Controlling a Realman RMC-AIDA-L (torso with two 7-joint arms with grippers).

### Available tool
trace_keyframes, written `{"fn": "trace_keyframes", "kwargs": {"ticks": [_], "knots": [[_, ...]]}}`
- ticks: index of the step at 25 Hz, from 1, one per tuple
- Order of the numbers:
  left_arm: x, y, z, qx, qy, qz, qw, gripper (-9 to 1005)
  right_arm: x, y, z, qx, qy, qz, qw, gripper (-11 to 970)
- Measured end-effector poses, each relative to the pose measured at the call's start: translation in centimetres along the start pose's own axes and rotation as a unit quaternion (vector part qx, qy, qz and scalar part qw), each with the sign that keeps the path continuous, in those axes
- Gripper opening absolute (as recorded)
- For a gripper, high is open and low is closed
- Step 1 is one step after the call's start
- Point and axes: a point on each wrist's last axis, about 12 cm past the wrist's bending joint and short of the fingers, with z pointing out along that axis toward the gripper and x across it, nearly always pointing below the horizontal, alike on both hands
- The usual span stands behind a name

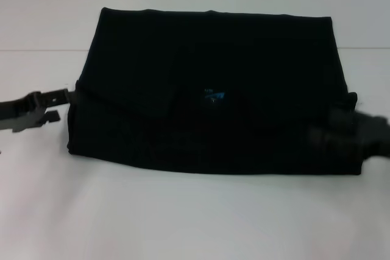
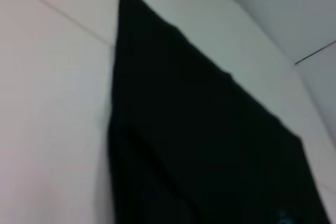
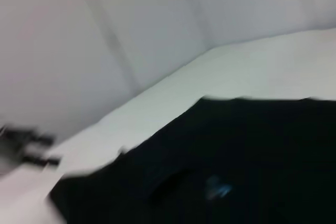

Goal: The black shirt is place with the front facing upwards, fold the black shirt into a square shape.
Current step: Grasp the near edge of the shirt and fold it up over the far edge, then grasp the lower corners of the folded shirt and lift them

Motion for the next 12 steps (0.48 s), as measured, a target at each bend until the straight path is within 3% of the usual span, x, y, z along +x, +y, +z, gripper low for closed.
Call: {"fn": "trace_keyframes", "kwargs": {"ticks": [3, 6, 12], "knots": [[0.3, 0.2, -0.1, -0.017, 0.023, 0.008, 1.000, 883, 1.4, 1.3, 0.6, -0.028, 0.017, -0.034, 0.999, 829], [0.5, 0.2, 0.2, -0.024, 0.035, 0.014, 0.999, 879, 2.4, 2.5, 1.5, -0.051, 0.030, -0.060, 0.996, 946], [0.6, -0.3, 1.0, -0.020, 0.046, 0.021, 0.999, 858, 3.3, 3.5, 2.2, -0.072, 0.046, -0.080, 0.993, 946]]}}
